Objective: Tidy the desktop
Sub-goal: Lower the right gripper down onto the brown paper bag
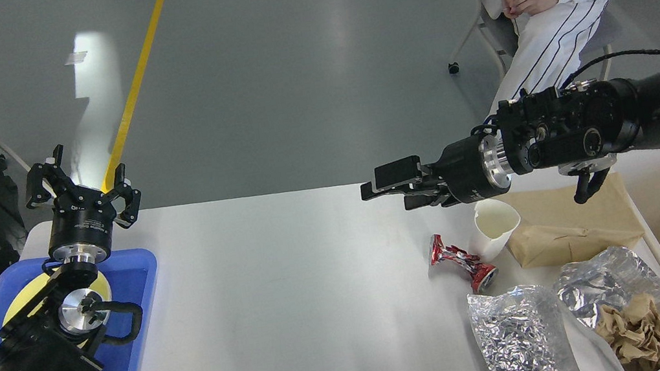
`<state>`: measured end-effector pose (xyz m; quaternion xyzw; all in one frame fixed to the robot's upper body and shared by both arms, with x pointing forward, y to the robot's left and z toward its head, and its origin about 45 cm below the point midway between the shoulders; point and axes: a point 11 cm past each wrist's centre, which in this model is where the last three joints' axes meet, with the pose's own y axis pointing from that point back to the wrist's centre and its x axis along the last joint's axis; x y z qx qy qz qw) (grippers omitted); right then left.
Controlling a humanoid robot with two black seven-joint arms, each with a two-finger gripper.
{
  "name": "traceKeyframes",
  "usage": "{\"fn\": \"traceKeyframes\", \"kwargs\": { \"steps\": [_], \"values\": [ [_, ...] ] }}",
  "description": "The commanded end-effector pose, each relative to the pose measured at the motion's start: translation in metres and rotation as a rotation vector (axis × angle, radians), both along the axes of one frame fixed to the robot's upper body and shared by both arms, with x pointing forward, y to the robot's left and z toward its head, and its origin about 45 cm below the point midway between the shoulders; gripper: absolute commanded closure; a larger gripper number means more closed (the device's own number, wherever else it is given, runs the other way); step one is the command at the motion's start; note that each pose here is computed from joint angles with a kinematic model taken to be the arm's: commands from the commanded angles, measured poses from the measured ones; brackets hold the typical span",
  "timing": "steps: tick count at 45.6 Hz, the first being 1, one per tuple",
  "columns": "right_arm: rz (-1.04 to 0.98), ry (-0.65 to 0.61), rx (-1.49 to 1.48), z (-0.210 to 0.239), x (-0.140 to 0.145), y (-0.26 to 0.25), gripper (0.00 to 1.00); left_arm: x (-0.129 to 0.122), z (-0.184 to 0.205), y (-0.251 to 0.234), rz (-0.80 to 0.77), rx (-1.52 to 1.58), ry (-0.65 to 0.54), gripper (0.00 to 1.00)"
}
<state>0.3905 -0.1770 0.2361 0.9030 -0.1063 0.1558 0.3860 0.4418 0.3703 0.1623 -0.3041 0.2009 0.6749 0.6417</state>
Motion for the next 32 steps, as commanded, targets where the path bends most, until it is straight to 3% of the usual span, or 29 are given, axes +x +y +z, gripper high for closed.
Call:
{"fn": "traceKeyframes", "kwargs": {
  "steps": [1, 13, 20, 32],
  "values": [
    [-0.001, -0.052, -0.069, 0.019, 0.011, -0.014, 0.00, 0.000, 0.000, 0.000, -0.002, 0.000, -0.001, 0.03],
    [-0.024, -0.086, -0.098, 0.036, 0.017, -0.029, 0.00, 0.000, 0.000, 0.000, -0.002, 0.000, -0.001, 0.03],
    [-0.029, 0.038, -0.080, 0.016, -0.015, -0.030, 0.00, 0.000, 0.000, 0.000, -0.002, 0.000, -0.001, 0.03],
    [-0.052, 0.394, -0.037, 0.001, -0.068, -0.038, 0.00, 0.000, 0.000, 0.000, -0.002, 0.000, -0.001, 0.03]
  ]
}}
